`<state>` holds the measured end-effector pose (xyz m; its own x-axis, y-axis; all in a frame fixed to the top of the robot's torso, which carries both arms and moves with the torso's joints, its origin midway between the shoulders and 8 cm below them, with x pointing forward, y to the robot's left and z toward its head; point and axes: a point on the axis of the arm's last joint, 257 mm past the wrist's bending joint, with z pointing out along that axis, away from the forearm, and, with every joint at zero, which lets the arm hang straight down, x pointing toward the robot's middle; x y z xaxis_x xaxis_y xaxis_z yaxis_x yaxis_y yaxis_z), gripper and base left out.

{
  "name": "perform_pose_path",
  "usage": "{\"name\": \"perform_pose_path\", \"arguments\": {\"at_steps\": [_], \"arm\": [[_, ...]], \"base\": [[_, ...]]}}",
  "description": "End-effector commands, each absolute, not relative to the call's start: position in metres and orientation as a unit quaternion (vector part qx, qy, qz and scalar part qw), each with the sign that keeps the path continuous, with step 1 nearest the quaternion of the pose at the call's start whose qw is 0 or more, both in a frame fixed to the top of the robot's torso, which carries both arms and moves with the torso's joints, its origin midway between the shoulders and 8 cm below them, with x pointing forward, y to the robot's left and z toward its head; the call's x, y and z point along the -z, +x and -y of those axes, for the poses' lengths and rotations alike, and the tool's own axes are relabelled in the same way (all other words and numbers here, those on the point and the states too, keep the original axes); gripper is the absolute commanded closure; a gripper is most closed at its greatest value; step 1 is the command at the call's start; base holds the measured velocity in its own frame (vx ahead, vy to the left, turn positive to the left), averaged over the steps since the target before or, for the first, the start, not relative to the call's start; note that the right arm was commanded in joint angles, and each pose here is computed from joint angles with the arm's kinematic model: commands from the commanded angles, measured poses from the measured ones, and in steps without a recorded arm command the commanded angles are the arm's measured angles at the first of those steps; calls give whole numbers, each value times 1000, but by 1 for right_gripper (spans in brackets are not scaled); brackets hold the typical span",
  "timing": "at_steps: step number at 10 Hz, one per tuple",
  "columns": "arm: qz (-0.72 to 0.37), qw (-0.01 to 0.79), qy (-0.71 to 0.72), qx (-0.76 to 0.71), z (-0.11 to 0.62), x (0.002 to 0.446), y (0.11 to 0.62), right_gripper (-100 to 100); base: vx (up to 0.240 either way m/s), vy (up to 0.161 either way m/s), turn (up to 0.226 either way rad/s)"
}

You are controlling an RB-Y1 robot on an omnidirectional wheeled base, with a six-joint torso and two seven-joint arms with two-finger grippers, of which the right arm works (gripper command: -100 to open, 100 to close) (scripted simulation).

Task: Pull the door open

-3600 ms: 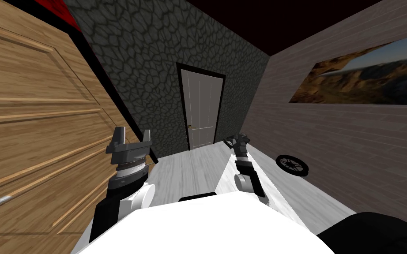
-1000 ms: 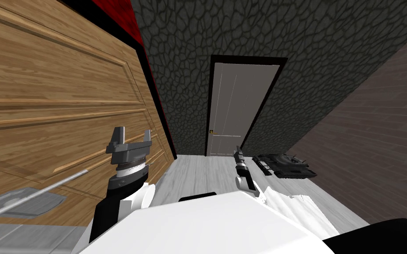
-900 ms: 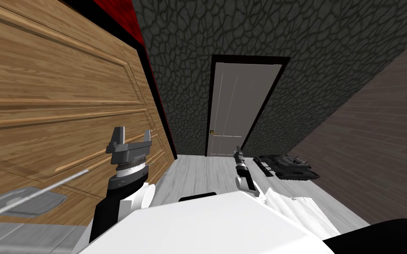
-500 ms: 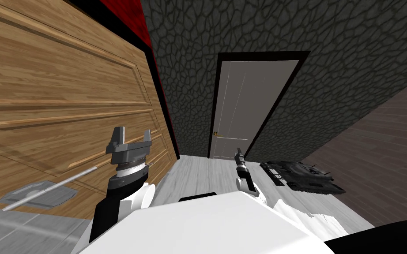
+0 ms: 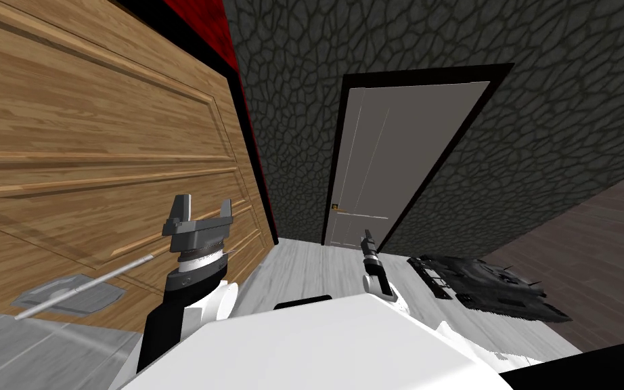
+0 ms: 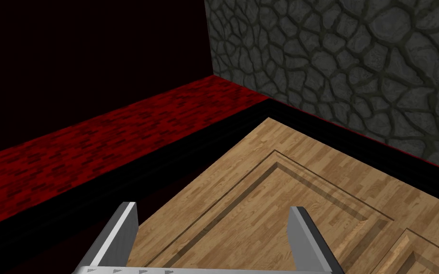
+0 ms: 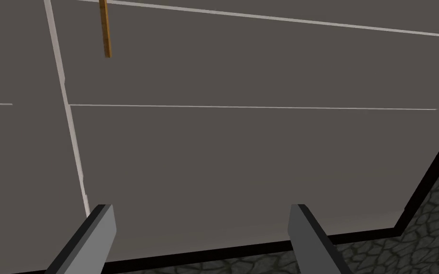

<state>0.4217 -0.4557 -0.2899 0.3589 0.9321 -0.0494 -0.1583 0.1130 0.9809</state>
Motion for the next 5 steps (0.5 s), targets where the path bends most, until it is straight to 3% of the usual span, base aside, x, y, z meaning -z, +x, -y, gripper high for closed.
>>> {"name": "perform_pose_path", "arguments": {"at_steps": [1, 5], "arm": [[-375, 642, 522, -418, 461, 299, 420, -100], [-372, 635, 544, -403, 477, 324, 413, -100]], "base": [[89, -20, 183], [117, -14, 156]]}}
